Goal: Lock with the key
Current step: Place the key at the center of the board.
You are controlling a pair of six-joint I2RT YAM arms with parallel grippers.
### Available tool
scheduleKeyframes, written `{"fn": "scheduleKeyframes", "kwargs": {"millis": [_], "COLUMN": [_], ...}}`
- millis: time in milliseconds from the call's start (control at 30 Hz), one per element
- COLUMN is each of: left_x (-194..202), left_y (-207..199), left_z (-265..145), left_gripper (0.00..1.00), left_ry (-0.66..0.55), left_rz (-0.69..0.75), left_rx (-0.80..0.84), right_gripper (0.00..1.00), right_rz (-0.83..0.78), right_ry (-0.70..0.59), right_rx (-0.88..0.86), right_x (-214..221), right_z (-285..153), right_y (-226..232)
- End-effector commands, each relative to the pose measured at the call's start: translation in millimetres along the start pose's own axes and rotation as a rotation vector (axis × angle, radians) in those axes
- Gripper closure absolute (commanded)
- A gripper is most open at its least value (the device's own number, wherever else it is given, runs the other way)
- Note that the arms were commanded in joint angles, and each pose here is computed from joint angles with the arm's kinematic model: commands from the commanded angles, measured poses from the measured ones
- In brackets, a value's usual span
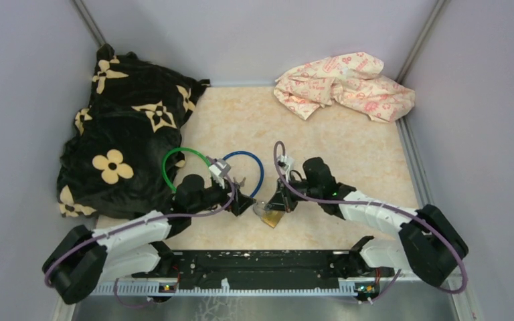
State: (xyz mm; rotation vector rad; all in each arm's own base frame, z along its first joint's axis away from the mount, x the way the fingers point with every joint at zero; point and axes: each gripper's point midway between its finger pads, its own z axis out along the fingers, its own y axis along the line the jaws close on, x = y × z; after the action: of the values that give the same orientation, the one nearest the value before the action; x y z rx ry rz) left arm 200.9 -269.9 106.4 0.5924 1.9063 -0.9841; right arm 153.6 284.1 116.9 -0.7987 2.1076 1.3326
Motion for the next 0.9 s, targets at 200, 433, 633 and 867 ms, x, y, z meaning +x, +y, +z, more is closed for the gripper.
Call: {"fn": "scheduleKeyframes", "kwargs": {"millis": [200,433,633,867], "left_x": [-52,-82,-83,-87], "left_y": [59,75,70,67], "left_z": [-53,-82,-83,-85], "left_gripper": [0.01,0.01,0.01,0.01], "left_ry": [-0.336,-0.496,-0.5,-0.519], "left_rz": [-0.097,-0.095,-0.092,-0.078], "left_rx": [-0.212,-0.253,-0.218,-0.204], "right_gripper": [1.0,1.0,0.92,0.34], "right_rz": [-0.06,-0.007,-0.003,-0.076], "right_ry": [-0.065,0.004,0.022,-0.009], "right_rx": [0.076,0.127,0.153,0.339], "right_x": [-37,-15,-20,-56], "right_z": [39,55,62,23], "right_y": [-31,-54,-60,-57]}}
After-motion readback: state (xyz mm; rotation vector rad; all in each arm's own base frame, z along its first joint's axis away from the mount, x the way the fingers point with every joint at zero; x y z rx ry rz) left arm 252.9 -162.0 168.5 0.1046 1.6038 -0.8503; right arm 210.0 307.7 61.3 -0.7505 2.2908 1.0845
